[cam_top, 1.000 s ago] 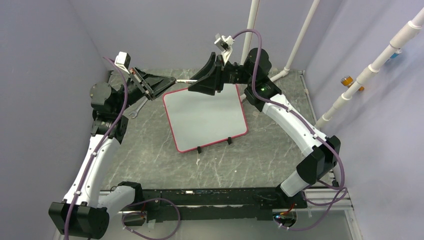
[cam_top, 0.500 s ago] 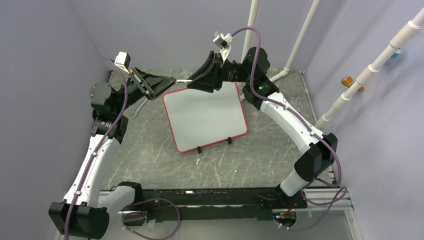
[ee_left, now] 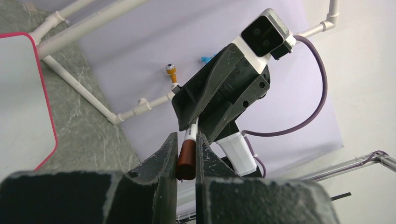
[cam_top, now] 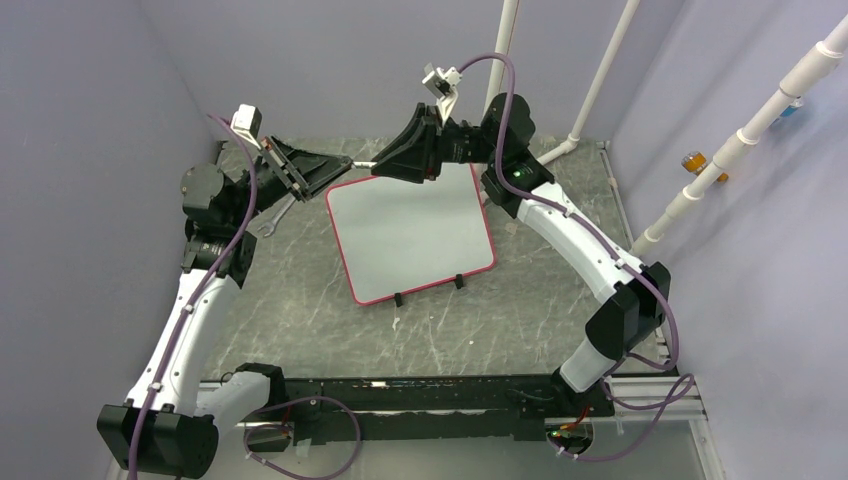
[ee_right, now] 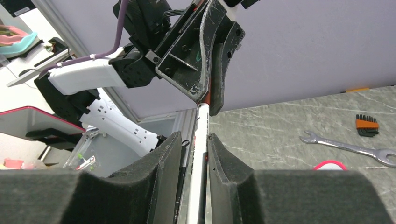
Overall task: Write a sentence on the whiteboard
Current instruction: Pass from the left arm to the right
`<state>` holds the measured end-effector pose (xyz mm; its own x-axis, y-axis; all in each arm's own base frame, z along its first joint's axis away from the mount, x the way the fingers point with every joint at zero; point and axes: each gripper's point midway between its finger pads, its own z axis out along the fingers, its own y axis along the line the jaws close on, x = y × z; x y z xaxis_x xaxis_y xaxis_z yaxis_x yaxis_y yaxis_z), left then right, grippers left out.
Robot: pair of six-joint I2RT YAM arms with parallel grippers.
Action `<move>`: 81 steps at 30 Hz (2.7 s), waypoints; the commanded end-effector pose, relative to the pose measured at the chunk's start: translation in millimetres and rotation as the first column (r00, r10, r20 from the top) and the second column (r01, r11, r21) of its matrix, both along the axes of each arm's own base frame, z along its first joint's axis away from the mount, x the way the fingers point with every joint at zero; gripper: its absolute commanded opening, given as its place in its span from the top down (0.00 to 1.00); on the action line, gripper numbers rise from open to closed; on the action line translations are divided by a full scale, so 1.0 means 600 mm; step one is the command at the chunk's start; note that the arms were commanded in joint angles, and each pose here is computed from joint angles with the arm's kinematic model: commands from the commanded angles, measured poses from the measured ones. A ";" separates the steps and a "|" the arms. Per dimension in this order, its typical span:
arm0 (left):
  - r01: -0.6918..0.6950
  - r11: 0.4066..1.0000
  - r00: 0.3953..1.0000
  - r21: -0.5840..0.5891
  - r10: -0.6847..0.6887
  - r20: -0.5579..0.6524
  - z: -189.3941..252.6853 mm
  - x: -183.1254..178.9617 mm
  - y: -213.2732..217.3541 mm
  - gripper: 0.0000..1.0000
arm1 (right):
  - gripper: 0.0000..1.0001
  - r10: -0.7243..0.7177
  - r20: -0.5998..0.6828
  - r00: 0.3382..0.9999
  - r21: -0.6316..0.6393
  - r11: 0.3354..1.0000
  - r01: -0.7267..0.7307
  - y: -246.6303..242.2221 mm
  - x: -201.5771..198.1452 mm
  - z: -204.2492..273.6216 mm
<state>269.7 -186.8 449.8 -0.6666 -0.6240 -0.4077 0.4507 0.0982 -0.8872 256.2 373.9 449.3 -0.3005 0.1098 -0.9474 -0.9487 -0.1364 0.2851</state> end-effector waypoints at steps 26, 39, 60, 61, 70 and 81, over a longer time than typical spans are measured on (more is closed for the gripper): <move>-0.085 0.996 0.993 0.023 0.083 0.081 0.021 0.007 0.014 1.00 | 0.52 0.059 0.086 0.995 0.024 0.998 -0.061 0.006 -0.035 0.033; -0.104 0.995 0.990 -0.007 0.104 0.097 0.025 0.006 0.019 1.00 | 0.59 0.037 0.077 0.996 0.042 0.998 -0.041 0.007 -0.029 0.037; -0.116 0.993 0.990 -0.002 0.116 0.078 0.010 0.011 0.020 1.00 | 0.68 0.030 0.075 0.997 0.083 0.996 -0.037 0.008 -0.027 0.056; -0.117 0.993 0.990 -0.001 0.116 0.078 0.010 0.012 0.020 1.00 | 0.70 0.029 0.074 0.997 0.082 0.996 -0.035 0.009 -0.026 0.055; -0.112 0.994 0.992 0.008 0.111 0.063 0.002 0.015 0.019 1.00 | 0.83 0.039 0.070 0.997 0.088 0.995 -0.045 0.011 -0.027 0.057; -0.099 0.994 0.992 0.051 0.095 0.082 -0.002 0.012 0.015 0.78 | 1.00 0.031 0.069 0.997 0.075 0.997 -0.036 0.007 -0.032 0.047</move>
